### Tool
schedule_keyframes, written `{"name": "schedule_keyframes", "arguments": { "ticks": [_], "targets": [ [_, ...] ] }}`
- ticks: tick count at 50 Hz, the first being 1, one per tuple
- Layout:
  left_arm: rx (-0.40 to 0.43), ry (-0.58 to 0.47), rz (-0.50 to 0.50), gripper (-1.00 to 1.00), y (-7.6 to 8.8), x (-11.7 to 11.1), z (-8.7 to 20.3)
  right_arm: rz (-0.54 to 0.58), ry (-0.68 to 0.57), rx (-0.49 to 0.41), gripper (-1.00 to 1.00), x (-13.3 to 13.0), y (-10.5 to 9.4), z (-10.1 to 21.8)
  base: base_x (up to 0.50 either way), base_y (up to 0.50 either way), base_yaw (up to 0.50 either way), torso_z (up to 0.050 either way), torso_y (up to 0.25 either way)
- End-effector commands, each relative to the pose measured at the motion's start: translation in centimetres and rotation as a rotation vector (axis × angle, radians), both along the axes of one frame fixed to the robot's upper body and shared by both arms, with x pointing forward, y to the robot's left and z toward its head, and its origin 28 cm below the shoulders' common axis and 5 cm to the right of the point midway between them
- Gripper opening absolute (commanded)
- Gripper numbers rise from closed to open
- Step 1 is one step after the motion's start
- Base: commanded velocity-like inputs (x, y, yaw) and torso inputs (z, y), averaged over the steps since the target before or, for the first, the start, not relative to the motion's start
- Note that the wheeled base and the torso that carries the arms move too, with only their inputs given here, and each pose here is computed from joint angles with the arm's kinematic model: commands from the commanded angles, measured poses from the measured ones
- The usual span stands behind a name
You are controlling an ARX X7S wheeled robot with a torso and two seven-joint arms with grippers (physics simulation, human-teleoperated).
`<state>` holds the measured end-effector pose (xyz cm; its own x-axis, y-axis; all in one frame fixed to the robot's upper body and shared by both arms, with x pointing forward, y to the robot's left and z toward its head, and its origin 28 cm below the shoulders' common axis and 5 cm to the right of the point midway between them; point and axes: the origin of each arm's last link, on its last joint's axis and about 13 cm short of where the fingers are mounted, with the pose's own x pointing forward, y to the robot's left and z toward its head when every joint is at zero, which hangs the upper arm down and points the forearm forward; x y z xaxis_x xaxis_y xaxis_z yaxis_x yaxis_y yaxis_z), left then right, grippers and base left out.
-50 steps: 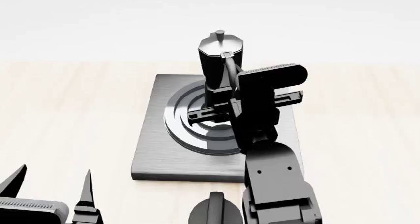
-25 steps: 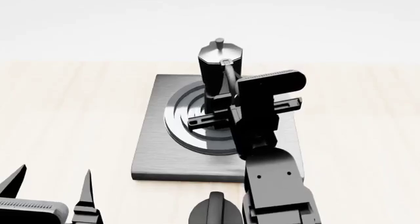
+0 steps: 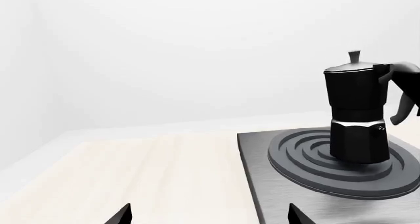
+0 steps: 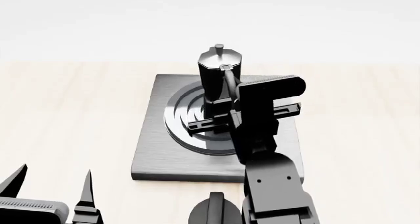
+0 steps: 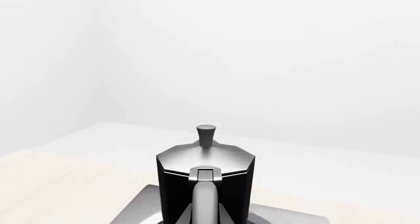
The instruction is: Put the moka pot on the stove.
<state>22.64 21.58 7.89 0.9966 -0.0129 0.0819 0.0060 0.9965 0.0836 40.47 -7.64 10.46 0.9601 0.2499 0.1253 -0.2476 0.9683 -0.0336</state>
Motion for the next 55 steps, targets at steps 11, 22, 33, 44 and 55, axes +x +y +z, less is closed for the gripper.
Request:
{"name": "schedule_keyframes", "arguments": {
  "ticks": [11, 22, 33, 44, 55],
  "targets": [
    [-0.019, -0.009, -0.012, 1.0, 0.1, 0.1, 0.1, 0.004, -0.019, 0.01, -1.0, 0.1, 0.0, 0.2, 0.0, 0.0, 0.0, 0.0, 0.002],
    [-0.022, -0.013, -0.014, 1.0, 0.0, 0.0, 0.2, 0.014, -0.011, 0.001, -1.0, 0.0, 0.0, 0.1, 0.0, 0.0, 0.0, 0.0, 0.001],
    [-0.023, -0.013, -0.015, 1.0, 0.0, 0.0, 0.2, 0.016, -0.01, 0.001, -1.0, 0.0, 0.1, 0.0, 0.0, 0.0, 0.0, 0.001, 0.001],
    [-0.023, -0.013, -0.015, 1.0, 0.1, -0.1, 0.2, 0.025, 0.003, -0.01, -1.0, -0.1, 0.1, -0.2, 0.0, 0.0, 0.0, 0.0, 0.001],
    [-0.018, -0.009, -0.021, 1.0, -0.1, 0.0, 0.1, 0.027, 0.033, -0.019, -1.0, -0.4, 0.0, -1.0, 0.0, 0.0, 0.0, 0.0, 0.0]
  ]
}}
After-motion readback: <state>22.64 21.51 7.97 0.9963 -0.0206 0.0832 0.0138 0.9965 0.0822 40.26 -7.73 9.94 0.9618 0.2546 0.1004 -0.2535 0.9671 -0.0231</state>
